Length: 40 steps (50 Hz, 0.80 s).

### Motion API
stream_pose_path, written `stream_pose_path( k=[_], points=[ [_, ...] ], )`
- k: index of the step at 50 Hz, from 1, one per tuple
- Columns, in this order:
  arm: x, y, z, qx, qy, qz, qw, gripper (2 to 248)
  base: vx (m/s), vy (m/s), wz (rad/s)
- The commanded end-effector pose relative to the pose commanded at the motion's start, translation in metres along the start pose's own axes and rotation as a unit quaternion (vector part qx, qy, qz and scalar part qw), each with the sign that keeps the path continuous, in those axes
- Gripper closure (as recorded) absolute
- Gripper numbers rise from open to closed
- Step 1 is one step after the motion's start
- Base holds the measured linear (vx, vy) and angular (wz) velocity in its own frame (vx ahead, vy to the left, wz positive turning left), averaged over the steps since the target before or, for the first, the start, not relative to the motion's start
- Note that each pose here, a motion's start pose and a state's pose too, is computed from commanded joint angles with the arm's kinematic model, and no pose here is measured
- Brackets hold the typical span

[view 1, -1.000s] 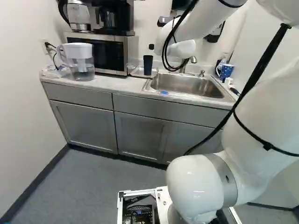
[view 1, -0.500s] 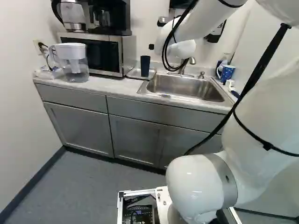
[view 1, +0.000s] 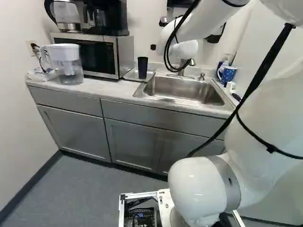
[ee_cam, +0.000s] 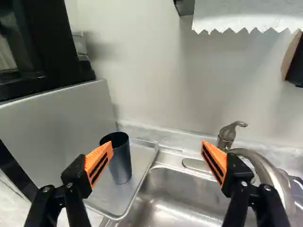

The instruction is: Rinse the cup and place it in the tray

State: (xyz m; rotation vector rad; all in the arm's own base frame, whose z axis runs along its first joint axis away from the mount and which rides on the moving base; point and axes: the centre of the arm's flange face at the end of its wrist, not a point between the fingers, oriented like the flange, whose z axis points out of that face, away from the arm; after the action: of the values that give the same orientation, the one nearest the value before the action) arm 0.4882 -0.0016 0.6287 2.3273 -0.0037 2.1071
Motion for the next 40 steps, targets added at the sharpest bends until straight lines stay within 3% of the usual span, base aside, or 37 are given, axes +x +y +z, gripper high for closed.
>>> stream_pose_path(
  k=[40],
  points=[
    [0.0, 0.0006, 0.0001, -0.001, 0.0, 0.0, 1.0, 3, 0.001, -0.008, 0.001]
  ],
)
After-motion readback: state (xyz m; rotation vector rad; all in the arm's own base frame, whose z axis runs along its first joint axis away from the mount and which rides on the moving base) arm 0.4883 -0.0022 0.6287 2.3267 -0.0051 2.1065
